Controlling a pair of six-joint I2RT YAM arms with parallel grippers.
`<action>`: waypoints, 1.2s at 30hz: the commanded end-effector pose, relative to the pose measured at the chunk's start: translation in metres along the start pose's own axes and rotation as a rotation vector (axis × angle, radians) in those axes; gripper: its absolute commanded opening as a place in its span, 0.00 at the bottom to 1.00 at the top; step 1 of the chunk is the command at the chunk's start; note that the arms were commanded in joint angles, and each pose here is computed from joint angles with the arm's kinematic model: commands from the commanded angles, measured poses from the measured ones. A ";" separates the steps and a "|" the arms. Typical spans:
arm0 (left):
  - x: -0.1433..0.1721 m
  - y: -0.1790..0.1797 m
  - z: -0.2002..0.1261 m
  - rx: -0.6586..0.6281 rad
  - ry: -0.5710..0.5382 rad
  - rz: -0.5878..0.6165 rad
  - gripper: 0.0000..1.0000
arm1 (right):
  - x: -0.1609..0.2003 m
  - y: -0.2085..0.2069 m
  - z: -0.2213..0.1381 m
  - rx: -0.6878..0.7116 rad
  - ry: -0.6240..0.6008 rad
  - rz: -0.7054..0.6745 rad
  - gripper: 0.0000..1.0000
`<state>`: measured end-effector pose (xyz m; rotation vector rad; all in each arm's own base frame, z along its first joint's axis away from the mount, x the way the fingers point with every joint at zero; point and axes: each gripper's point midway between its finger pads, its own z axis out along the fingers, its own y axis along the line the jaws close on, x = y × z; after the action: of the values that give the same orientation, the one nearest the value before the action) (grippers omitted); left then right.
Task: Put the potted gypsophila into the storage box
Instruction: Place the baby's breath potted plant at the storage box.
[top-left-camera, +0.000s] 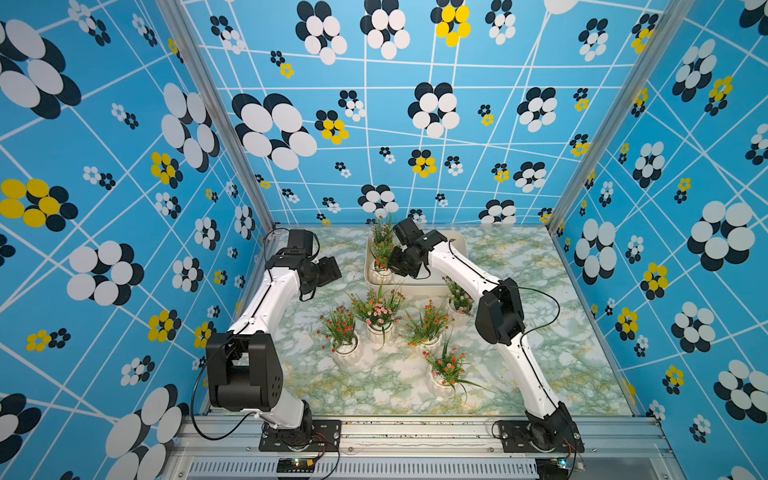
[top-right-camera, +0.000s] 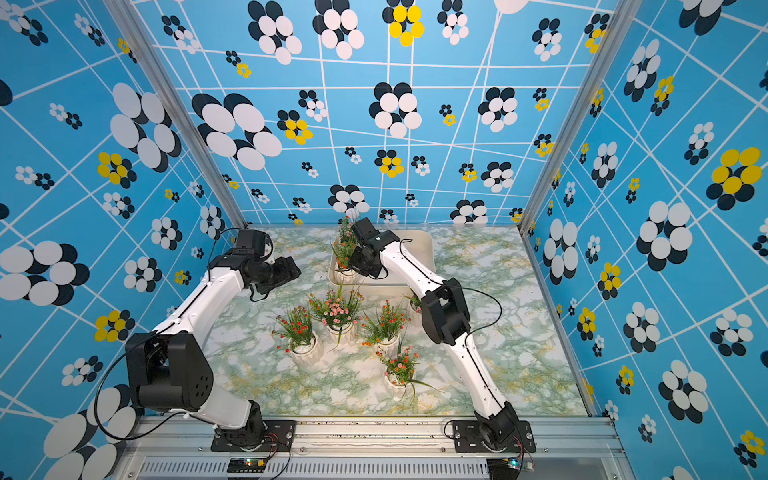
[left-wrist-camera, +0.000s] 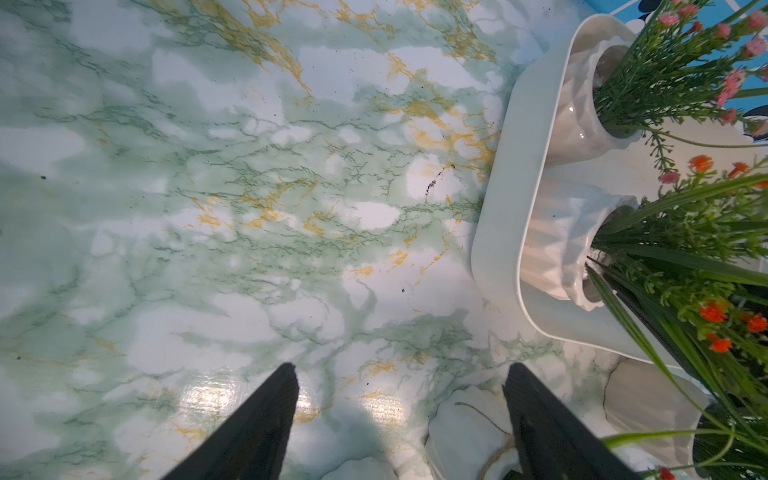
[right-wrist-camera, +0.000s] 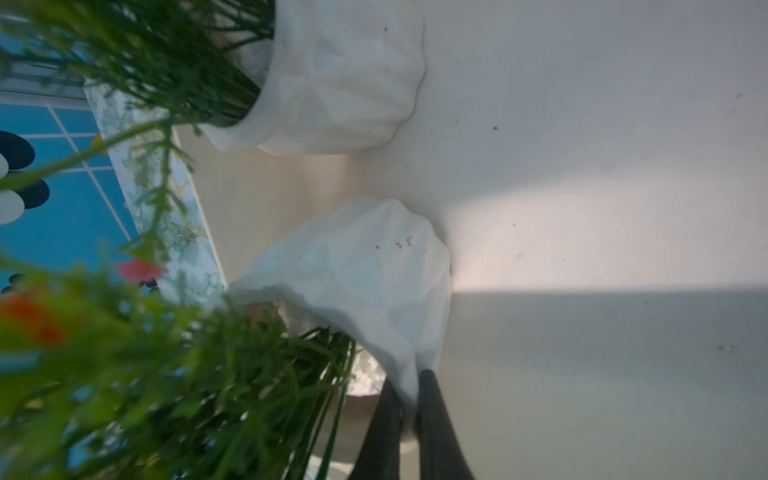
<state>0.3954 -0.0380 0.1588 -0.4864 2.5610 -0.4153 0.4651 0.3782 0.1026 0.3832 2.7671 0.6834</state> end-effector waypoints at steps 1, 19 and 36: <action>0.005 0.005 0.004 -0.002 0.014 0.006 0.82 | -0.011 0.036 -0.024 -0.119 -0.045 -0.011 0.00; 0.012 0.007 0.013 0.008 0.036 -0.005 0.81 | 0.008 0.030 -0.014 -0.076 0.000 -0.029 0.00; 0.013 0.008 0.018 0.005 0.047 -0.011 0.82 | 0.011 0.031 -0.007 -0.078 0.018 -0.041 0.10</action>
<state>0.3936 -0.0411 0.1452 -0.4873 2.5820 -0.4361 0.4595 0.3846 0.0982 0.3713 2.7897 0.6772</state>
